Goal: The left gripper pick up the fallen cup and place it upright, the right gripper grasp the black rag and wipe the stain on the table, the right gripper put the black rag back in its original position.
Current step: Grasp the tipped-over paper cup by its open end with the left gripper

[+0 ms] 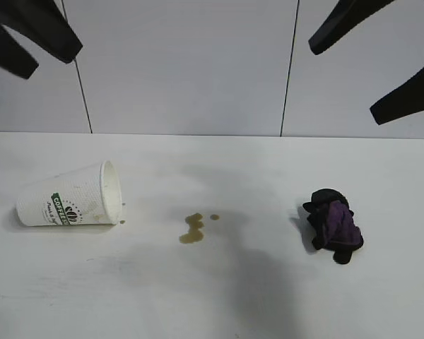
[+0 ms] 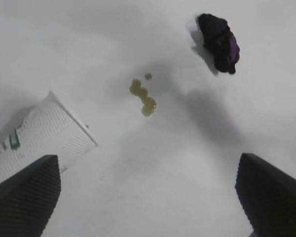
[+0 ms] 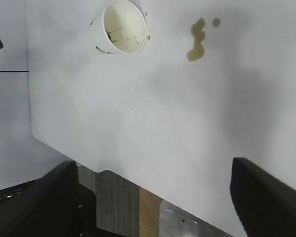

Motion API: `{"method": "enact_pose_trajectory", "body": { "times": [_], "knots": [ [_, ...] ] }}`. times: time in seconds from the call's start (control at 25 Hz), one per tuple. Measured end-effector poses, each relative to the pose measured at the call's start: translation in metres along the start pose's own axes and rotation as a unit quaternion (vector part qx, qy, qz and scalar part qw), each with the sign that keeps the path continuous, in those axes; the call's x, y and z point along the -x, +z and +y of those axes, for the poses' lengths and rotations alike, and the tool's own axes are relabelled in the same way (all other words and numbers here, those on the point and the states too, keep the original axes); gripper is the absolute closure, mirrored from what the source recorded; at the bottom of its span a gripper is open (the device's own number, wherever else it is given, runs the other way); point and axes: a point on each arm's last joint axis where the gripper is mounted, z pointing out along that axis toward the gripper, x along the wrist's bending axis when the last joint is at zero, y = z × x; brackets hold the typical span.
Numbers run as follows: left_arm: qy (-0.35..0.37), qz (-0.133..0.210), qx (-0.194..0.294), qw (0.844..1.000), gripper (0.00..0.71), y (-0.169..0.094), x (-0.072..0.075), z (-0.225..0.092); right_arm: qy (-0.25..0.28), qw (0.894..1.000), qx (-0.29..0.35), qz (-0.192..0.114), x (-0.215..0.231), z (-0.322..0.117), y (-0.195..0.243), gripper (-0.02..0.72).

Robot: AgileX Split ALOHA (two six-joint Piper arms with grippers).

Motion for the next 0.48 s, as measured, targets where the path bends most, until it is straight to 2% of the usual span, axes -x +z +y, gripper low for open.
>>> {"method": "enact_pose_trajectory", "body": {
  "times": [0.08,0.2,0.32,0.48],
  "knots": [
    [0.106,0.004,-0.025,0.994,0.014,0.006,0.010,0.005,0.000,1.000,0.000,0.000,0.000,0.000,0.000,0.126],
    [0.222,0.022,-0.053,0.973,0.014,0.018,0.024,0.013,0.000,1.000,0.000,0.000,0.000,0.000,0.000,0.126],
    [0.299,0.052,-0.088,0.949,0.014,0.035,0.031,0.019,0.000,1.000,0.000,0.000,0.000,0.000,0.000,0.126],
    [0.355,0.070,-0.171,0.917,0.014,0.070,0.031,0.016,0.000,1.000,0.000,0.000,0.000,0.000,0.000,0.126]
  ]
}}
